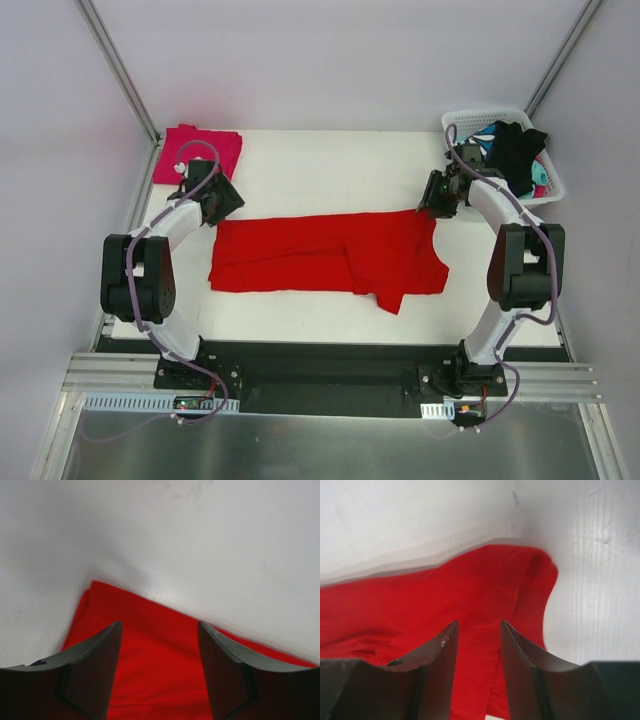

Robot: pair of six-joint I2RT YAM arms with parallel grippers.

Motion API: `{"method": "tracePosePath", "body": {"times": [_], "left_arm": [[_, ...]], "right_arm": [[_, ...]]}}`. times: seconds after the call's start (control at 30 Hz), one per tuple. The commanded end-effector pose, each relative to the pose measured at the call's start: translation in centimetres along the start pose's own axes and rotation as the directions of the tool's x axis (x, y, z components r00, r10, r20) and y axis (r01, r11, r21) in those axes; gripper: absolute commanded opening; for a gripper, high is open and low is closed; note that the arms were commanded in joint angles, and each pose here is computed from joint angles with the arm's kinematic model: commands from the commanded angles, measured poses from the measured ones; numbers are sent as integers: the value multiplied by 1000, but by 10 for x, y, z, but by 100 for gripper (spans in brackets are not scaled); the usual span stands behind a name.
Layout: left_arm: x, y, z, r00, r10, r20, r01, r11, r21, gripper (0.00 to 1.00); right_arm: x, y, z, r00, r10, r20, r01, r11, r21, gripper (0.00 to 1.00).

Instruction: Fold and stack the t-shirts

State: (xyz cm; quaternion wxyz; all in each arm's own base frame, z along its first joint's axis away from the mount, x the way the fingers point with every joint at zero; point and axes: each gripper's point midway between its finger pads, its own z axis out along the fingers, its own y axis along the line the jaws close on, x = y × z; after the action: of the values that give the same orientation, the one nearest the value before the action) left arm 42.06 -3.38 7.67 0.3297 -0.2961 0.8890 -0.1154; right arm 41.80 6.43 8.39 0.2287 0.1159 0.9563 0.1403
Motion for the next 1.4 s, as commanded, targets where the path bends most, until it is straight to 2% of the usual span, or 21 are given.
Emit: {"method": "tracePosePath", "body": {"times": [0.0, 0.07, 0.23, 0.3, 0.47, 0.5, 0.57, 0.6, 0.63, 0.7, 0.77, 0.93, 1.1, 1.27, 1.37], "left_arm": [[31, -27, -22, 993, 119, -24, -118, 992, 46, 62], [58, -34, -27, 984, 158, -81, -154, 986, 57, 62], [106, -11, -27, 969, 177, -171, -175, 984, 25, 62], [119, 0, -26, 960, 187, -206, -189, 982, 12, 62], [129, 14, -23, 949, 212, -233, -221, 975, -12, 61], [129, 18, -23, 949, 210, -236, -221, 975, -21, 61], [131, 20, -23, 947, 206, -247, -217, 976, -20, 61], [133, 22, -22, 946, 201, -255, -213, 977, -22, 61], [133, 23, -21, 946, 198, -258, -211, 977, -23, 61], [134, 23, -20, 945, 198, -262, -211, 977, -24, 61], [132, 22, -20, 946, 195, -259, -208, 978, -23, 61], [131, 24, -22, 949, 190, -253, -203, 979, -25, 61], [133, 20, -25, 946, 188, -263, -195, 981, -2, 61], [132, 19, -26, 949, 184, -258, -190, 982, 0, 61], [131, 19, -27, 949, 181, -258, -187, 982, 0, 61]], "right_arm": [[20, 29, -32, 998, -56, 23, 57, 997, -57, 42], [30, 32, -34, 997, -75, 16, 76, 996, -55, 43], [69, 57, -38, 987, -160, -29, 157, 984, -82, 42], [93, 72, -40, 965, -251, -83, 247, 968, -53, 41], [113, 81, -42, 891, -440, -114, 452, 884, 120, 38], [125, 87, -44, 864, -487, -129, 501, 855, 133, 37], [124, 82, -50, 800, -586, -129, 598, 762, 248, 36], [139, 90, -54, 748, -647, -149, 661, 703, 263, 36], [137, 87, -57, 719, -678, -149, 683, 652, 329, 36], [156, 96, -58, 650, -739, -175, 742, 568, 357, 36], [161, 96, -61, 614, -767, -185, 757, 506, 413, 36], [194, 102, -61, 582, -794, -179, 762, 454, 462, 36], [219, 108, -54, 493, -840, -226, 800, 335, 497, 37], [240, 126, -48, 450, -866, -220, 824, 307, 477, 37], [245, 128, -41, 449, -865, -225, 825, 304, 477, 38]]}}
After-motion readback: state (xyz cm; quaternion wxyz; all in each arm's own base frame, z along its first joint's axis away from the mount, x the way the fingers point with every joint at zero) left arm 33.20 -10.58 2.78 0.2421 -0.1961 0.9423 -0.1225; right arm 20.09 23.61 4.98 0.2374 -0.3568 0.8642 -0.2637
